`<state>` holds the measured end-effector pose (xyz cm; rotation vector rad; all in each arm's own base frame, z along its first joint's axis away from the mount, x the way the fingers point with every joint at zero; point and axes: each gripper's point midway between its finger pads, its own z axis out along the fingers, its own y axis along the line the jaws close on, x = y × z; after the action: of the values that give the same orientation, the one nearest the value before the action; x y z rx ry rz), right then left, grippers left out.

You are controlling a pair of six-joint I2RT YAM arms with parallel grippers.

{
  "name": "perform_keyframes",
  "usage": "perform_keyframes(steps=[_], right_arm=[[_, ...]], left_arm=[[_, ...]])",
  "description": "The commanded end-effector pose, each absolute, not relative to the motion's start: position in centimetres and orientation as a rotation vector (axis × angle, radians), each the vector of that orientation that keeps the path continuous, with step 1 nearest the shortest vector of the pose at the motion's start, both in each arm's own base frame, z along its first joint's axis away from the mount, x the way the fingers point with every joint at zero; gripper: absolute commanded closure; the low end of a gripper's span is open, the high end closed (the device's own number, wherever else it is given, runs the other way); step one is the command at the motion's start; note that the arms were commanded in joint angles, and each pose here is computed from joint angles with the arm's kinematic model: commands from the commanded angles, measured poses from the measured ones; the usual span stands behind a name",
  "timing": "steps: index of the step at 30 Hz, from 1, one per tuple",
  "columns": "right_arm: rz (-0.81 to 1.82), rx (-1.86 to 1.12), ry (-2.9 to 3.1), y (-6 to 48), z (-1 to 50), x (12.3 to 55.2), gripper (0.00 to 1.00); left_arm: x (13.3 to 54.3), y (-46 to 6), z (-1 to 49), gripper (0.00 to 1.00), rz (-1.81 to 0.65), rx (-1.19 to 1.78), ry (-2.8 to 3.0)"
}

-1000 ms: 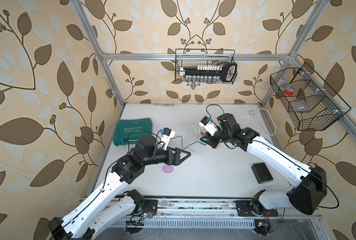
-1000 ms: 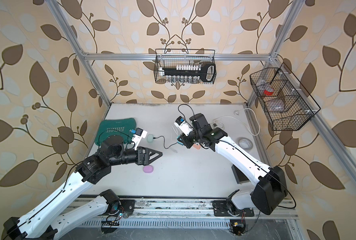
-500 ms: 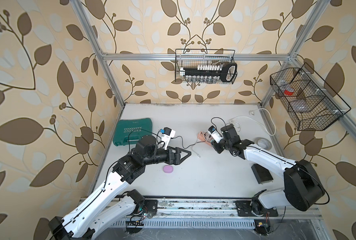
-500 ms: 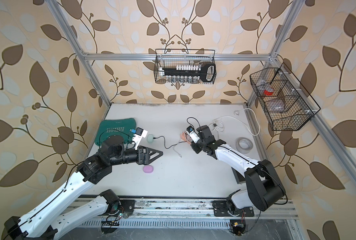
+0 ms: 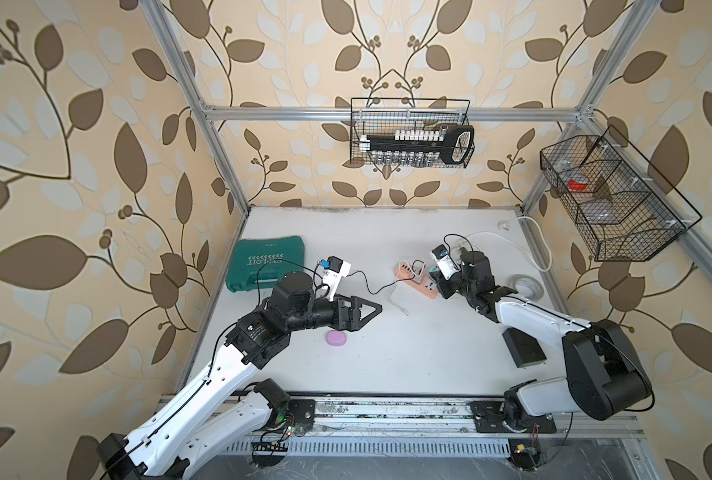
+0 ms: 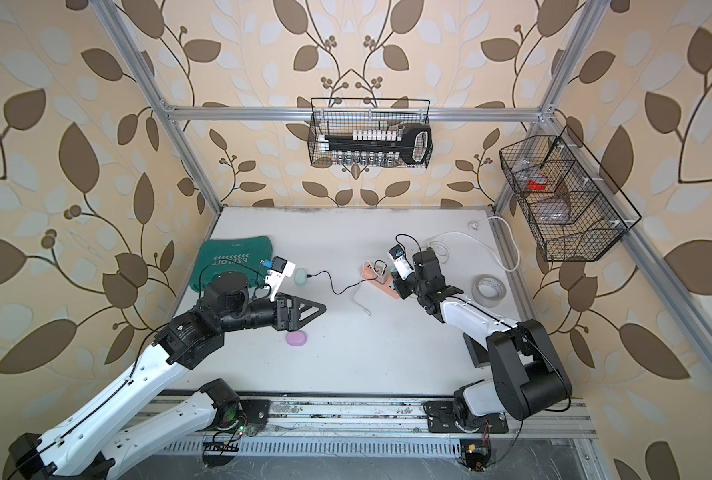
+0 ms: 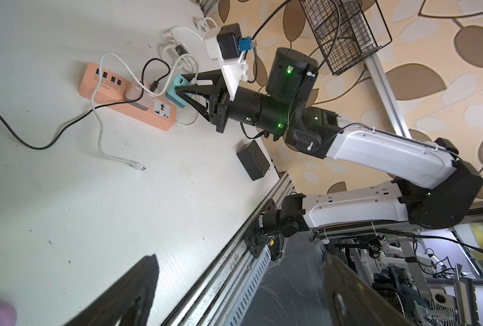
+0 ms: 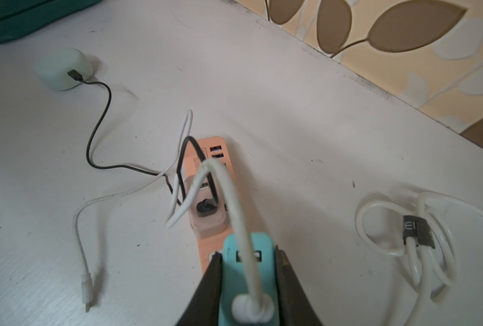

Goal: Charge the bluetooth headset
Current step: Insert the plug into the socket.

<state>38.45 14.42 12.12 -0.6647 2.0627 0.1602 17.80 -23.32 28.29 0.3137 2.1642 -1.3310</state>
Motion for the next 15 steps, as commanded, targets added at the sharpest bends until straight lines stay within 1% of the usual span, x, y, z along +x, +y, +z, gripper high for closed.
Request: perform_keyframes(steps=[1,4,5,9,12,15], right_arm=[[0.233,-0.689,2.010,15.2,12.9,38.8,0.84],[0.273,-0.769,2.025,15.9,12.0,38.3,0.84],[0.300,-0.802,2.022,16.2,11.7,38.2,0.88],[0.335,-0.786,2.039,16.5,12.3,38.4,0.90],[0.330,-0.758,1.997,16.3,13.4,38.2,0.89],[0.297,-0.800,2.013,16.0,12.8,38.1,0.88]], left_arm=[[17.8,-23.4,29.3,0.07,-1.341,0.350,2.103],[17.9,-23.4,29.3,0.07,-1.342,0.349,2.103],[17.9,-23.5,29.2,0.07,-1.344,0.349,2.104],[18.0,-23.5,29.1,0.07,-1.342,0.348,2.107],[18.0,-23.5,28.9,0.07,-1.341,0.343,2.108],[18.0,-23.5,29.0,0.07,-1.344,0.346,2.109]])
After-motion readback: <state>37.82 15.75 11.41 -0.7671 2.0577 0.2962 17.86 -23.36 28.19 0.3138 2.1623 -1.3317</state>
